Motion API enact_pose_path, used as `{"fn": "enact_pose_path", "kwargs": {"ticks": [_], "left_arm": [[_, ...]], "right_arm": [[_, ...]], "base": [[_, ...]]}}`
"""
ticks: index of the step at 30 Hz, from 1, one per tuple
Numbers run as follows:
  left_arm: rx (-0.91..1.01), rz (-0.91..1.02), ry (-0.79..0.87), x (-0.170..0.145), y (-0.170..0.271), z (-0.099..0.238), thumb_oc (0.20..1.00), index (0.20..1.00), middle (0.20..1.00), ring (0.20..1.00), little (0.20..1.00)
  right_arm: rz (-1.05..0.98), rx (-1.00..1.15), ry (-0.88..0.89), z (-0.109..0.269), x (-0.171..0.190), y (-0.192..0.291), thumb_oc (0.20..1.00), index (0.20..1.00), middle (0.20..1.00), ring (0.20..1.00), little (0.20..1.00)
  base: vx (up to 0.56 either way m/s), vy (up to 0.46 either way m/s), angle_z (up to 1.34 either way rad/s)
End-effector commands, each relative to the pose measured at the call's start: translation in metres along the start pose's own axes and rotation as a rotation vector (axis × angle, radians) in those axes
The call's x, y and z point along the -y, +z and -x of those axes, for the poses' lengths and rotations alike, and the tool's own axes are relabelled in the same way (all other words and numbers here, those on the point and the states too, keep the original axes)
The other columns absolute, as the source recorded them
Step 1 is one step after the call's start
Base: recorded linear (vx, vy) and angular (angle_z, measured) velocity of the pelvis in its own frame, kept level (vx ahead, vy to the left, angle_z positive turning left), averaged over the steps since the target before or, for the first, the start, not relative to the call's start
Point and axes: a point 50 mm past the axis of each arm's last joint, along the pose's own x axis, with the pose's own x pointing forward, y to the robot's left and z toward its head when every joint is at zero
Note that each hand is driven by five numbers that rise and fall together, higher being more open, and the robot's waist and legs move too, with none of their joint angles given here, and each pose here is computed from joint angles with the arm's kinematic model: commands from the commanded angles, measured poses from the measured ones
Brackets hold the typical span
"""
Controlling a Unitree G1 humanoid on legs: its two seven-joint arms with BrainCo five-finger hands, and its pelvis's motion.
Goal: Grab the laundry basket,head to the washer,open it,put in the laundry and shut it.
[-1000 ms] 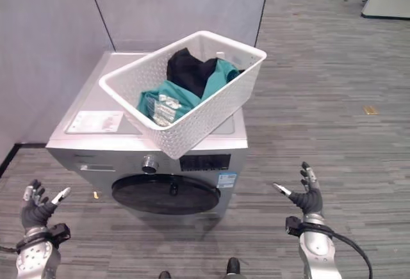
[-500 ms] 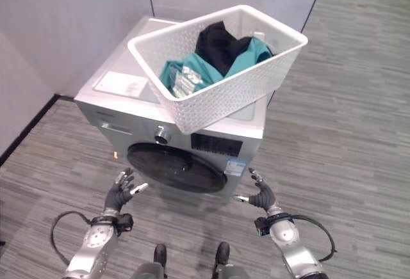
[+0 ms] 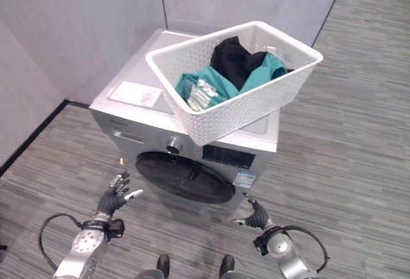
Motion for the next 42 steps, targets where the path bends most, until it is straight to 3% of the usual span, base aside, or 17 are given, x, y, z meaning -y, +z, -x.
{"fn": "enact_pose_path", "kwargs": {"ticks": [1, 21, 37, 42], "left_arm": [[0.099, -0.043, -0.019, -0.007, 0.019, -0.003, 1.0, 1.0, 1.0, 1.0, 1.0], [0.1, 0.045, -0.058, -0.006, 0.021, 0.005, 1.0, 1.0, 1.0, 1.0, 1.0], [0.118, 0.147, -0.092, 0.007, 0.027, 0.002, 1.0, 1.0, 1.0, 1.0, 1.0], [0.117, 0.149, -0.076, 0.005, 0.026, 0.003, 1.0, 1.0, 1.0, 1.0, 1.0]], "right_arm": [[0.055, 0.062, -0.023, -0.013, 0.005, 0.017, 1.0, 1.0, 1.0, 1.0, 1.0], [0.013, 0.006, -0.027, -0.042, -0.005, 0.026, 1.0, 1.0, 1.0, 1.0, 1.0], [-0.046, 0.009, 0.158, -0.056, -0.066, 0.053, 1.0, 1.0, 1.0, 1.0, 1.0], [-0.014, 0.088, 0.138, -0.056, -0.059, 0.065, 1.0, 1.0, 1.0, 1.0, 1.0]], "base": [[0.05, 0.01, 0.2], [0.02, 0.0, 0.09], [0.0, 0.005, 0.03], [0.0, 0.002, 0.03]]}}
